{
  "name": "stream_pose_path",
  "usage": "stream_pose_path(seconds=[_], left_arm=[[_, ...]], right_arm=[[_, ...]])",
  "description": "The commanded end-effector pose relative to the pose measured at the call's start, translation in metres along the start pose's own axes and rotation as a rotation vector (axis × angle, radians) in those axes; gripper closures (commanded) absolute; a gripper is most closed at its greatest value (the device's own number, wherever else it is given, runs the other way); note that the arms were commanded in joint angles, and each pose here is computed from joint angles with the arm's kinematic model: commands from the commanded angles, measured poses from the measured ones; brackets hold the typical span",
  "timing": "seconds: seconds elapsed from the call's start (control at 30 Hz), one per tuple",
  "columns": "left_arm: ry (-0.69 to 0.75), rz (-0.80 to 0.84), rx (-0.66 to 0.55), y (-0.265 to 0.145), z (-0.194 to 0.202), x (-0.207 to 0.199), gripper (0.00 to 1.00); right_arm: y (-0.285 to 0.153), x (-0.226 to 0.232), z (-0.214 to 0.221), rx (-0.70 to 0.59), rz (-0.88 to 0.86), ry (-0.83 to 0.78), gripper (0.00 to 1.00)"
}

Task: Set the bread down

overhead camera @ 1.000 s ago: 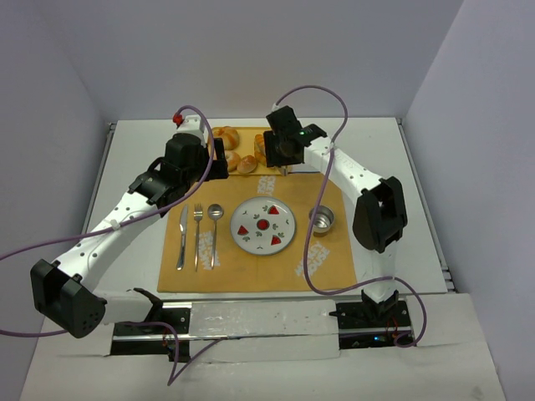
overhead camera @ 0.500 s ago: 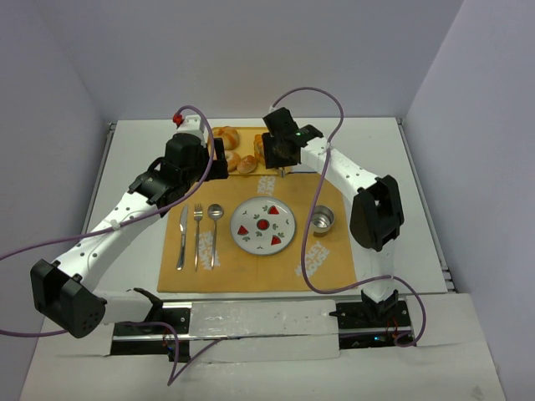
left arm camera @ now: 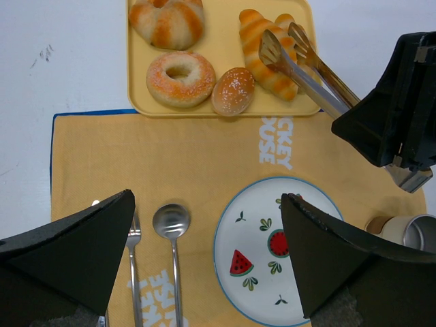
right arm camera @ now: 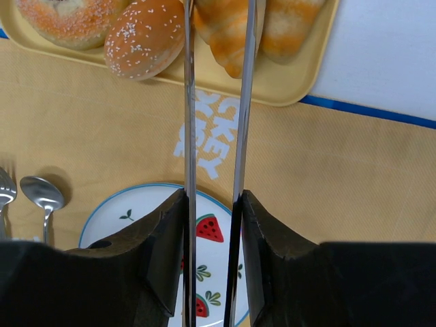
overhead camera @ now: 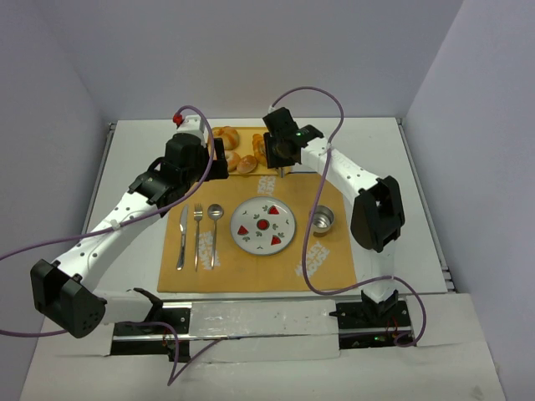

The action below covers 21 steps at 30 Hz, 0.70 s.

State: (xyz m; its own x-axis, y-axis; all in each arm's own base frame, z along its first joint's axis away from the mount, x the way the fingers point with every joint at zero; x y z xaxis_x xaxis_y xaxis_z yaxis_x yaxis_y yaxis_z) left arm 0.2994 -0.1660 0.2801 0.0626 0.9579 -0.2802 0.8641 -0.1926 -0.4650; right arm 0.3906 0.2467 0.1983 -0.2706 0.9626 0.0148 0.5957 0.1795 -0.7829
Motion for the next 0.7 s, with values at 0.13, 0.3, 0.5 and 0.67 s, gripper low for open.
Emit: stream_pose_path(seconds=[0.13,0.3,0.5,0.67], left_arm=[[-0.012,0.019,-0.050,-0.006,-0.013,-0.006,0.01],[-0.013,0.019,-0.047,-0.006,-0.013,-0.006,0.01],[-0.012,0.019,-0.044,-0.005,-0.012,-0.006,0.01],[-0.011,0.019,-0.044,-0.006,-0.012,-0.006,0.01]], right_arm=[[-0.060,0.002,-0.029,-0.167,-0.048,0.023,0.84],[-0.073,0.000,-0.029,-0.186,-0.053,0.026,0.84],[-0.088,-0.004,-0.015,-0.184,-0.057,0.023,0.84],[-0.118,0.001,0.013,-0.169,-0.137,0.004,0.85]])
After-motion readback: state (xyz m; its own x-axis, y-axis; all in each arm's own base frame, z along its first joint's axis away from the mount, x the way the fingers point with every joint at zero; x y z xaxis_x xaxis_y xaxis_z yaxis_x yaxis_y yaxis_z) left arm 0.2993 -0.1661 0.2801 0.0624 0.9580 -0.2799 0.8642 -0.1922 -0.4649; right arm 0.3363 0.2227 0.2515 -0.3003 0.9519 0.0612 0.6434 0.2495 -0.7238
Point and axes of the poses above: each gripper's point midway between its finger pads, its own y axis out along the fingers, its own x axis along the line the jaws close on, z = x × y, the point moved 6 cm from there along -y, back along the fingers, and after that the axes turned 6 degrees about -y, right-handed, at the moved point
